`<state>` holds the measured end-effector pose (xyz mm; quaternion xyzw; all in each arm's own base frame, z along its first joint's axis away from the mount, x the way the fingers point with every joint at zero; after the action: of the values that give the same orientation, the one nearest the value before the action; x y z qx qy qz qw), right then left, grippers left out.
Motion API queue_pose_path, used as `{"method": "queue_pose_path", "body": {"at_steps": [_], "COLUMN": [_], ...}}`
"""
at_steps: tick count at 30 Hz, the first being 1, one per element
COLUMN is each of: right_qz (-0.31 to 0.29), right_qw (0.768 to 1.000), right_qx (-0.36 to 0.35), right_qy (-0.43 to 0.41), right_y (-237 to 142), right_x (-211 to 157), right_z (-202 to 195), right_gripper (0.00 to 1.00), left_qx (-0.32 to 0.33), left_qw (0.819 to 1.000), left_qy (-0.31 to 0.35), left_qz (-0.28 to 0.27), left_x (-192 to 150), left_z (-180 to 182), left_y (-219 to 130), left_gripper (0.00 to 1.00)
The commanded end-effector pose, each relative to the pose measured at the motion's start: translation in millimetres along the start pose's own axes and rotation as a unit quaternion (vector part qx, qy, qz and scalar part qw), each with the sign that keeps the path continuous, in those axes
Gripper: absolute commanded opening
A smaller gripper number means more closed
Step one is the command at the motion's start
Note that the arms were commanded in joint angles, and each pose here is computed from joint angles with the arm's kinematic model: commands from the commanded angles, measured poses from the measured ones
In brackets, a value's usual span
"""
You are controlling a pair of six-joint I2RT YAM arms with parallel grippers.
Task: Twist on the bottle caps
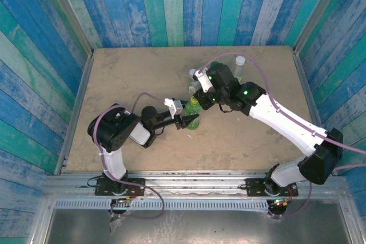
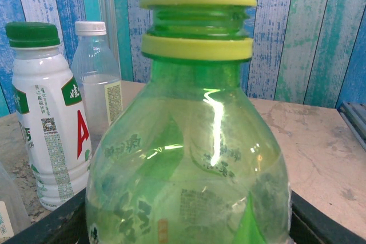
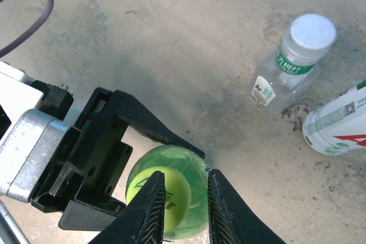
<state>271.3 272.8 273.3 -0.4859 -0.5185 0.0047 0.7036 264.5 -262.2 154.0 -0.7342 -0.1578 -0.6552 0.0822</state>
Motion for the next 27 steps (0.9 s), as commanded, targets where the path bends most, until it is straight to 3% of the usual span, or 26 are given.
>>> {"method": "queue_pose_path", "body": {"at_steps": [1,16,20,27], "right_qz": [0.033,0.088,0.097,0.059], "right_qw": [0.999,0.995,0.988,0.982], "right_qx": [0.017,0.027,0.083,0.153], "right_qy": [0.01,0.047,0.088,0.099], "right_y": [8,21,23,7], "right_x": [-17,-63,-68,-64], "right_z": [4,9,22,45], "right_gripper": [0.24,0.21,0.24,0.14], "left_qx": [-0.005,-0.007,-0.007,-0.014], "left_qw": [1.0,1.0,1.0,1.0], "left_qy": [0.001,-0.002,-0.006,-0.01], "left_qz": [0.009,0.001,-0.003,-0.009], "left_x": [-6,-2,-1,2], "left_z": [0,-1,0,-1], "left_y": [1,0,0,1], "left_gripper": [0.65,0.65,0.64,0.64]}}
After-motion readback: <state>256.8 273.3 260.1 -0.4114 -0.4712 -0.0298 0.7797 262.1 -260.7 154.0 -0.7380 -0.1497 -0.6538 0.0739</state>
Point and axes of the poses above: each hand's point on the last joint's axis, 136 mm out from that joint toward the fingers, its own y axis out along the fingers, its own z axis along the line the jaws close on, x = y × z, the point moved 4 cm from there along -y, back along the fingers, and after that the axes turned 8 degrees about -y, right-handed, at the moved point
